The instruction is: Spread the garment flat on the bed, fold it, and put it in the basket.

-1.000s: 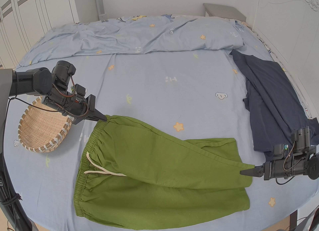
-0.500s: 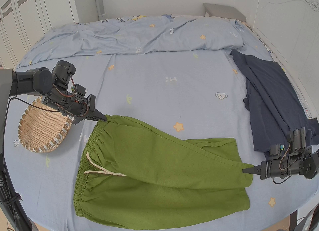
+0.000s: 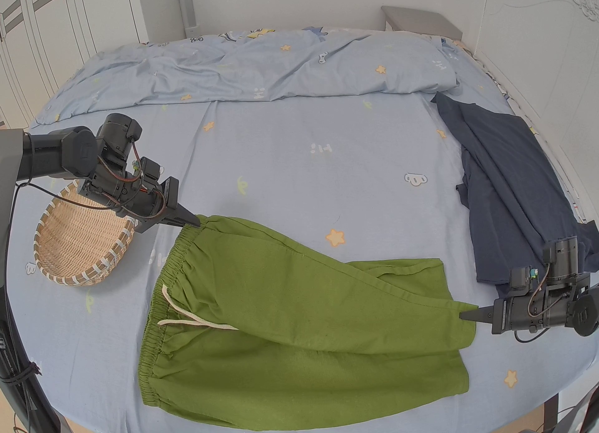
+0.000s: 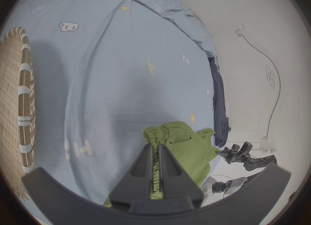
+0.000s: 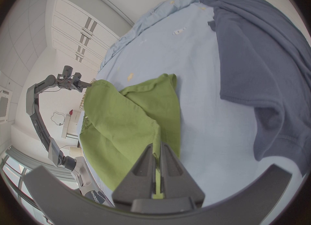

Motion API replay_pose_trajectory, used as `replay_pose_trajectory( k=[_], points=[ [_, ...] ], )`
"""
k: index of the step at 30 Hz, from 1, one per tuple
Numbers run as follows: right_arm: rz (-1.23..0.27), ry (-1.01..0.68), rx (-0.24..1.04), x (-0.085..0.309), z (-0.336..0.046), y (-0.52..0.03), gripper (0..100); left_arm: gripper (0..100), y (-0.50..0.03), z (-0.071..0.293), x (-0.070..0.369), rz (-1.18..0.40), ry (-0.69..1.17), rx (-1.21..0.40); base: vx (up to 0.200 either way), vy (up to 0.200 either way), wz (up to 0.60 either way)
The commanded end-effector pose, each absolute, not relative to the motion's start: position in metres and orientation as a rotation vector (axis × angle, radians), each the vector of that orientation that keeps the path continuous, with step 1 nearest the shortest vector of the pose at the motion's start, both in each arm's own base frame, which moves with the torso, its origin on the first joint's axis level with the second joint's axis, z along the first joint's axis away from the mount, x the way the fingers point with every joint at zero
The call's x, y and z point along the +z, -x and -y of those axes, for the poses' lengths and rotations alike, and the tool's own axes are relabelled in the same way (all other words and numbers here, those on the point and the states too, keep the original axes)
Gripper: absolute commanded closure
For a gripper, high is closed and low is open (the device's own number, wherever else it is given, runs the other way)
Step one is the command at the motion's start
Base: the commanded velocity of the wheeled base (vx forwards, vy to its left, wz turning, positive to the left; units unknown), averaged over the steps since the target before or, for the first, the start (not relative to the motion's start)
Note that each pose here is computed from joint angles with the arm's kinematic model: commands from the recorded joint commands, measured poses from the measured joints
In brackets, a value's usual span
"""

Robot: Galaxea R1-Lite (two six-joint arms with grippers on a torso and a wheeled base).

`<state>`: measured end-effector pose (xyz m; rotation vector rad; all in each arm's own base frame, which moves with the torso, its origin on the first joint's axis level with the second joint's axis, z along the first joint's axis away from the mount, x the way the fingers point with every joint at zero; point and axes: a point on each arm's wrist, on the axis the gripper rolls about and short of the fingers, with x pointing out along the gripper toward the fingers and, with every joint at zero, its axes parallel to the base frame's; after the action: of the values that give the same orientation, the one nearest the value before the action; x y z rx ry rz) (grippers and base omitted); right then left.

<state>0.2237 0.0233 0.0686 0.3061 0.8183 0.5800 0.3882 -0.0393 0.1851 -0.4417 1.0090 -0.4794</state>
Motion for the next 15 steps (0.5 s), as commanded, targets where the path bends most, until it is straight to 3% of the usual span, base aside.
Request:
replay_pose_trajectory(
  k=[1,7,15],
  points=[
    [-0.671,-0.253,0.635,0.111,-0.032,-0.2,100,100,-0.387,0.038,0.187,-1.006,0.444,-0.477,0.0,0.0,0.0],
    [-0.588,-0.199,0.754,0.173,-0.045,-0.147,100,100,-0.386,0.035,0.188,-1.005,0.447,-0.469,0.0,0.0,0.0],
    [-0.532,-0.179,0.792,0.22,-0.042,-0.117,100,100,-0.382,0.031,0.195,-0.988,0.448,-0.466,0.0,0.0,0.0]
  ],
)
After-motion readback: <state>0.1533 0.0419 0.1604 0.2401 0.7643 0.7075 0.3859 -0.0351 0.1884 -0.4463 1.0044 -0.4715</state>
